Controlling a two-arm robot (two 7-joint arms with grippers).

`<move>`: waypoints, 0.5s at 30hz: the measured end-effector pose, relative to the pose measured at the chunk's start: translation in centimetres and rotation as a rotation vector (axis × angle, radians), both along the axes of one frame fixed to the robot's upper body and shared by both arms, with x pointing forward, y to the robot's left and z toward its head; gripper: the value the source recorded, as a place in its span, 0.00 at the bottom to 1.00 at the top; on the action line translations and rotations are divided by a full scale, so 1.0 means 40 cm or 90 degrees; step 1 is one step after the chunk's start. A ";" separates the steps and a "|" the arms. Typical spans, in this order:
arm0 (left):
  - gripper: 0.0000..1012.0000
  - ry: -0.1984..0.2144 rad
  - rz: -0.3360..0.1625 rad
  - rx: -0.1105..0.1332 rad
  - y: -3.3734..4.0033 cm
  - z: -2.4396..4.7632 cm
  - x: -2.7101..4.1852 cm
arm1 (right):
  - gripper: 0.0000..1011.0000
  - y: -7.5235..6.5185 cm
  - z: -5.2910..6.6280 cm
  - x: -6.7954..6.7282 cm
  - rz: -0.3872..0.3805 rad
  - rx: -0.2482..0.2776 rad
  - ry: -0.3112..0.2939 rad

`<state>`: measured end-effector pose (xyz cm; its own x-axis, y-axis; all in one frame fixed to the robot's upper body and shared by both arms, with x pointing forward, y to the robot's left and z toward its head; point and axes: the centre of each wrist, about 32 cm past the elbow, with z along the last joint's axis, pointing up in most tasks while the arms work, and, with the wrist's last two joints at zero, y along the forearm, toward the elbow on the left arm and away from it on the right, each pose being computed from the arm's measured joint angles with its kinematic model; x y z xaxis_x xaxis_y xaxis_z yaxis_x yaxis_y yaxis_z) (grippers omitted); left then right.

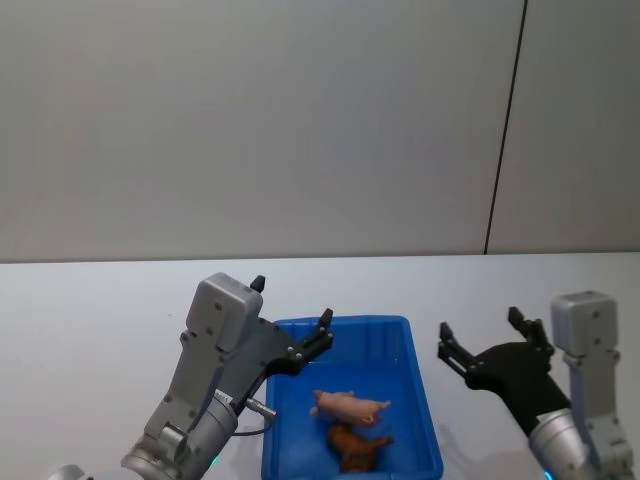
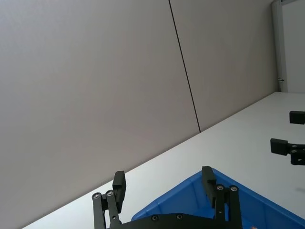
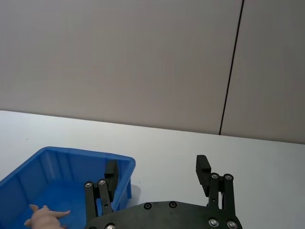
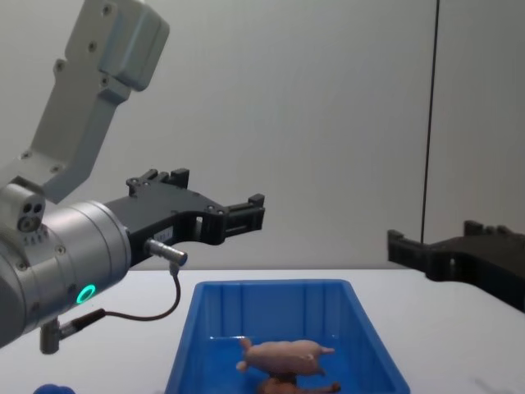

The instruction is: Pick up the two dolls from the table and place them into the box.

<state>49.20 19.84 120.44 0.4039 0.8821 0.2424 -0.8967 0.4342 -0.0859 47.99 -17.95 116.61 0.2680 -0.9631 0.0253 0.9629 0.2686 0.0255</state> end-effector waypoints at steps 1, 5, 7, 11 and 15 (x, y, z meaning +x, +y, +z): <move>0.99 0.000 0.000 0.000 0.000 0.000 0.000 | 0.99 -0.004 0.000 -0.004 -0.006 0.000 -0.001; 0.99 0.000 0.000 0.000 0.000 0.000 0.000 | 0.99 -0.012 0.001 -0.011 -0.018 0.001 -0.004; 0.99 0.001 0.000 0.000 0.001 0.000 0.000 | 0.99 -0.014 0.002 -0.014 -0.021 0.001 -0.005; 0.99 0.007 0.003 0.002 0.005 0.000 -0.002 | 0.99 -0.019 0.002 -0.019 -0.029 0.001 -0.008; 0.99 0.021 0.011 0.002 0.016 0.005 -0.007 | 0.99 -0.023 0.003 -0.024 -0.036 0.001 -0.009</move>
<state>48.91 20.50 120.63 0.3969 0.8880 0.2324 -0.9062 0.4194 -0.0548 47.03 -18.89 116.72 0.2134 -0.9766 0.0266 0.9760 0.2143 0.0397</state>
